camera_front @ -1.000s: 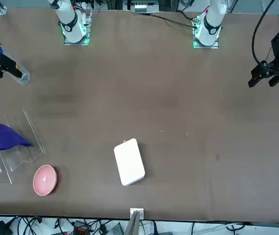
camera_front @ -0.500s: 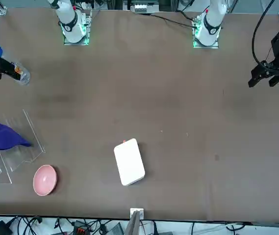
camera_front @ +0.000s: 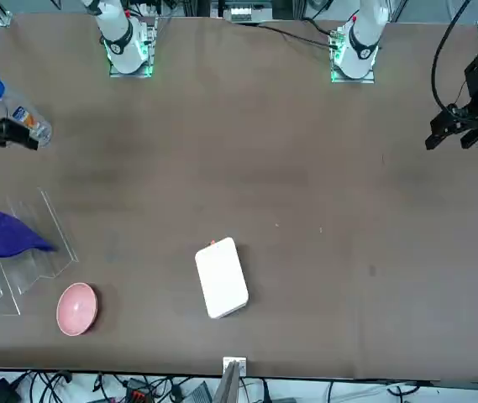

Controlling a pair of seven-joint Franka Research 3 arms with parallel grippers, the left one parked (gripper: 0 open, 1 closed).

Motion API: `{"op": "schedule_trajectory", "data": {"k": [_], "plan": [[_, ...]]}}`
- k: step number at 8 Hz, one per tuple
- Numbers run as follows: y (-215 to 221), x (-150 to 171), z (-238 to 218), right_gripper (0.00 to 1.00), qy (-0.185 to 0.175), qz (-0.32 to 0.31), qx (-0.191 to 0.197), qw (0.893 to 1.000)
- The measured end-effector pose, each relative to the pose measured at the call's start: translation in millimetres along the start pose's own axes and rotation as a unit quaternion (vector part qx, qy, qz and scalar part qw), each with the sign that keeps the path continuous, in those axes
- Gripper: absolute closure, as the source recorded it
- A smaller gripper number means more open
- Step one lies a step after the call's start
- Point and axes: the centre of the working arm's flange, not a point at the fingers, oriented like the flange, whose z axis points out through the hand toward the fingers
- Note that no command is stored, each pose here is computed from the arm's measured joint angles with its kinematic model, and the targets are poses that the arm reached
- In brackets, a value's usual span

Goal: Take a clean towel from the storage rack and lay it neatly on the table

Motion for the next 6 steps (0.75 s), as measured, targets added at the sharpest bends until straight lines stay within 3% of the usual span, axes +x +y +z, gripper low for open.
{"op": "schedule_trajectory", "data": {"k": [3, 6], "plan": [[67, 43, 46, 0.00, 0.034, -0.120, -0.024, 0.992], [135, 81, 100, 0.00, 0.034, -0.265, -0.034, 0.963]]}}
